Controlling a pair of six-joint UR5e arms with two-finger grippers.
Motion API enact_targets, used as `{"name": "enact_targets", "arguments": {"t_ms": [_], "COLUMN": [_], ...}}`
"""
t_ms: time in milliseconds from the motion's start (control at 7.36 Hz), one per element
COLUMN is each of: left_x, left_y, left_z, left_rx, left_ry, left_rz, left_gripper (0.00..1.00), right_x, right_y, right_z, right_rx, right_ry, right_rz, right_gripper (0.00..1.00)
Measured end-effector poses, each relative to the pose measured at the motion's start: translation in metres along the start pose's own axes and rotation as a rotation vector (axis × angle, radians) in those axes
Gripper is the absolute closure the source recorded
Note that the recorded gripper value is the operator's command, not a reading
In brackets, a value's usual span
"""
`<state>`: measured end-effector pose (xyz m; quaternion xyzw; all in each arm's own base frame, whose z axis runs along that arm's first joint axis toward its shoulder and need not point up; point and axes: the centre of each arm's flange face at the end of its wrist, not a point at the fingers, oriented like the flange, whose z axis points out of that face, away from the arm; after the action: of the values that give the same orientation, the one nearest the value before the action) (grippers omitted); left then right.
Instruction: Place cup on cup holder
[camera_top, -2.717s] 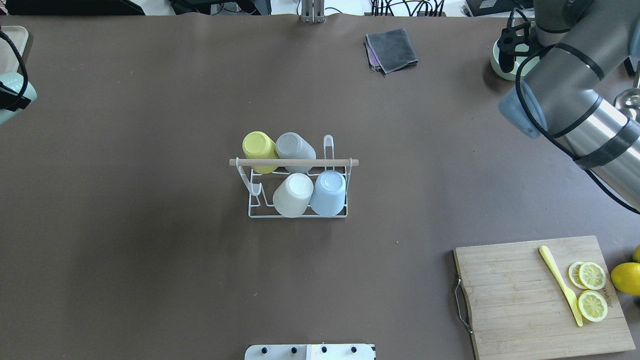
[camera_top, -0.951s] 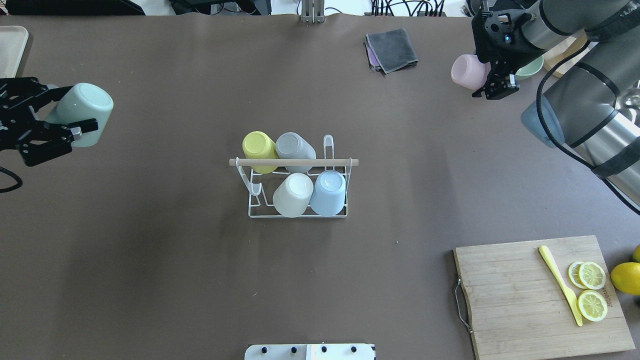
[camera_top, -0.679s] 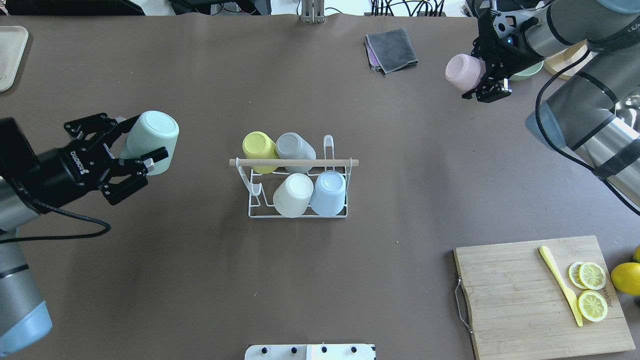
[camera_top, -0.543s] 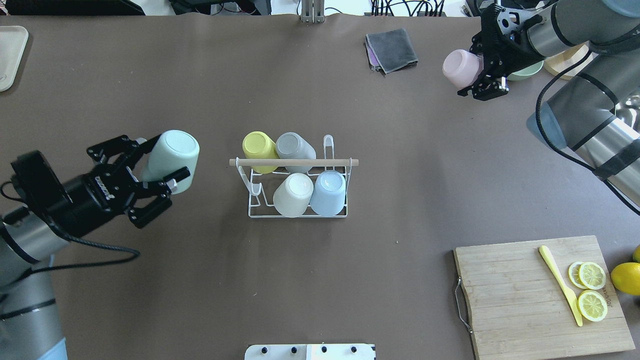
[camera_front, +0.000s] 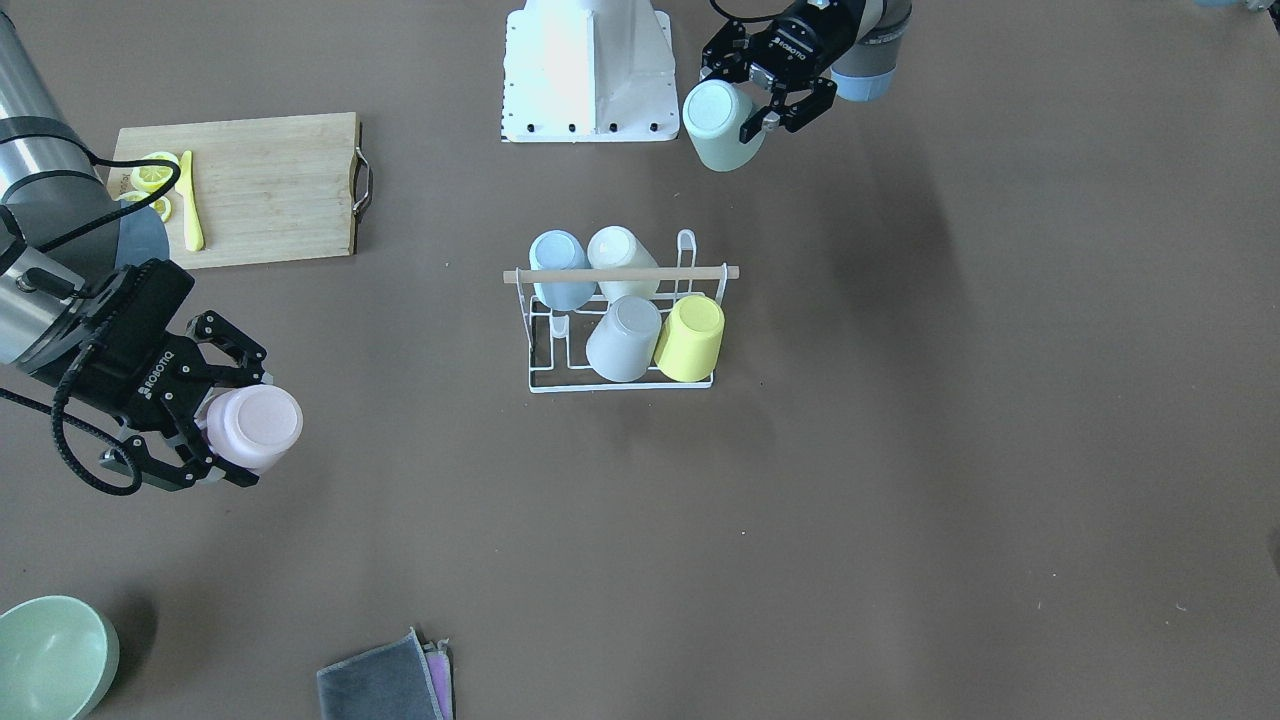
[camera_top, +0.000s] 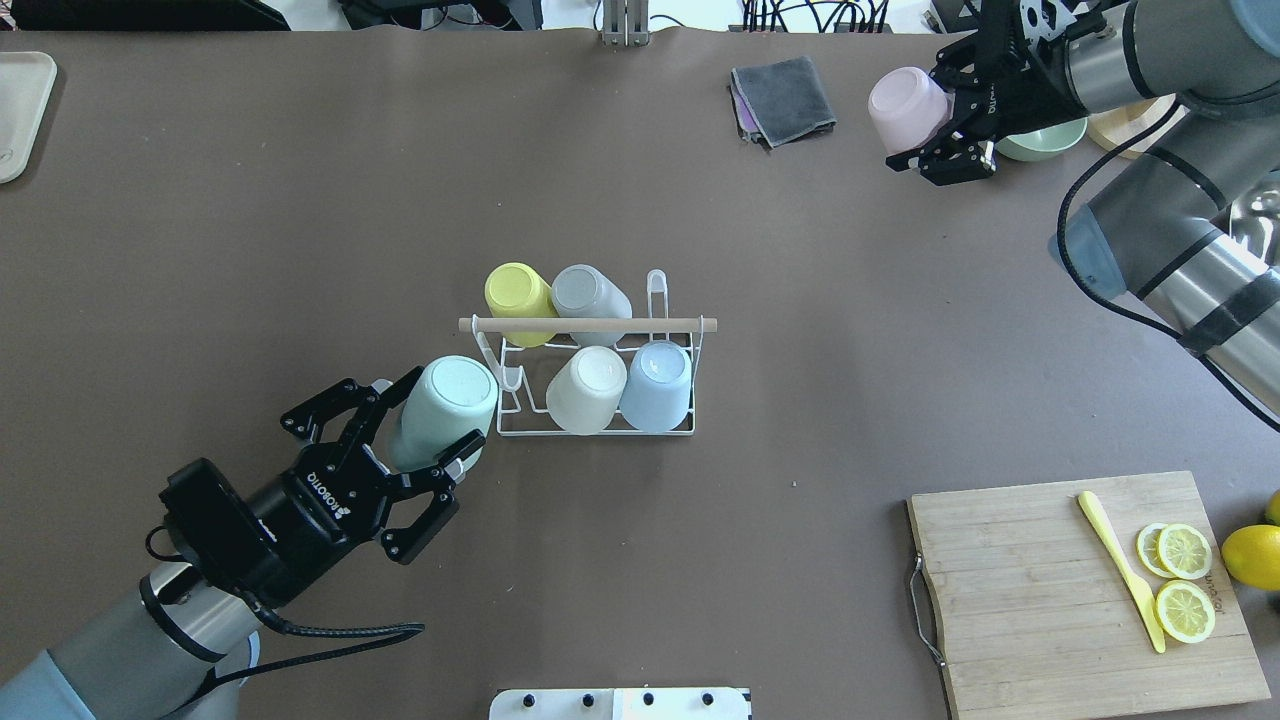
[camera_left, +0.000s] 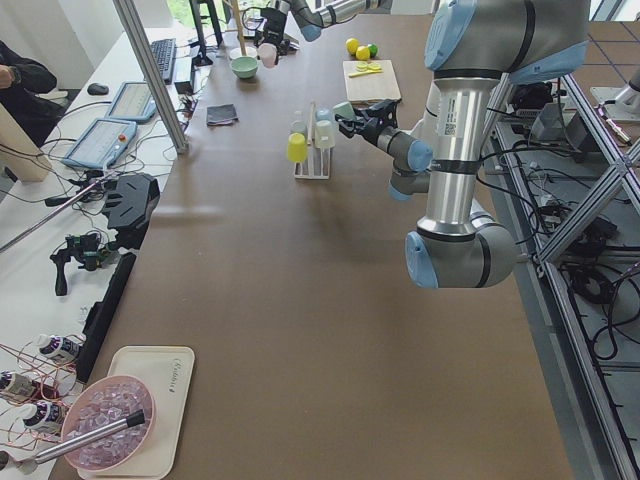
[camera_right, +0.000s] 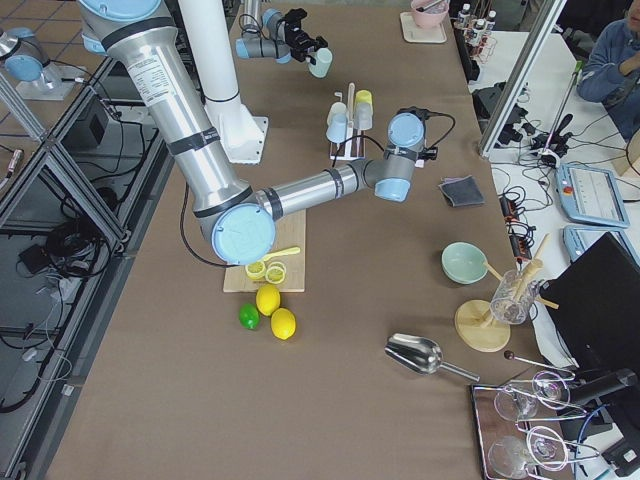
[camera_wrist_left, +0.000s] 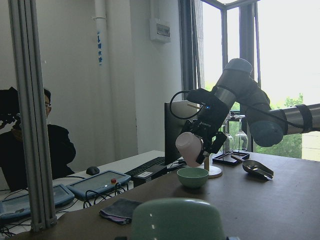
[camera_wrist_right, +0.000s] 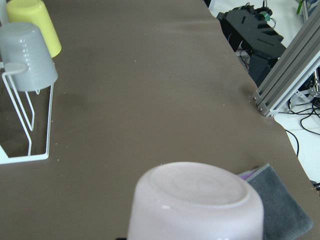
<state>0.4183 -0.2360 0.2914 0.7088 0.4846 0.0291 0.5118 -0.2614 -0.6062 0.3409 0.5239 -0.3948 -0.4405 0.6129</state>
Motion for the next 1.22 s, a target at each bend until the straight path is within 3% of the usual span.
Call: {"name": "enact_targets", "arguments": {"t_ms": [679, 951, 1223], "left_x": [0.003, 0.000, -0.003], "left_y": [0.014, 0.014, 0.016], "left_z": [0.014, 0.028, 0.046], "left_rx": [0.020, 0.034, 0.047], "left_ry": [-0.036, -0.054, -0.075], "left_rz": [0.005, 0.014, 0.026], "left_gripper": [1.00, 1.00, 1.00], "right_x": [-0.010, -0.028, -0.066], "right_y": [-0.028, -0.037, -0.050], "right_z": [-0.015, -0.013, 0.017], "right_rx": [0.191, 0.339, 0.479], "right_ry": [0.051, 0.091, 0.115], "right_rz": [0.076, 0.110, 0.135], "right_gripper": [1.00, 1.00, 1.00]}}
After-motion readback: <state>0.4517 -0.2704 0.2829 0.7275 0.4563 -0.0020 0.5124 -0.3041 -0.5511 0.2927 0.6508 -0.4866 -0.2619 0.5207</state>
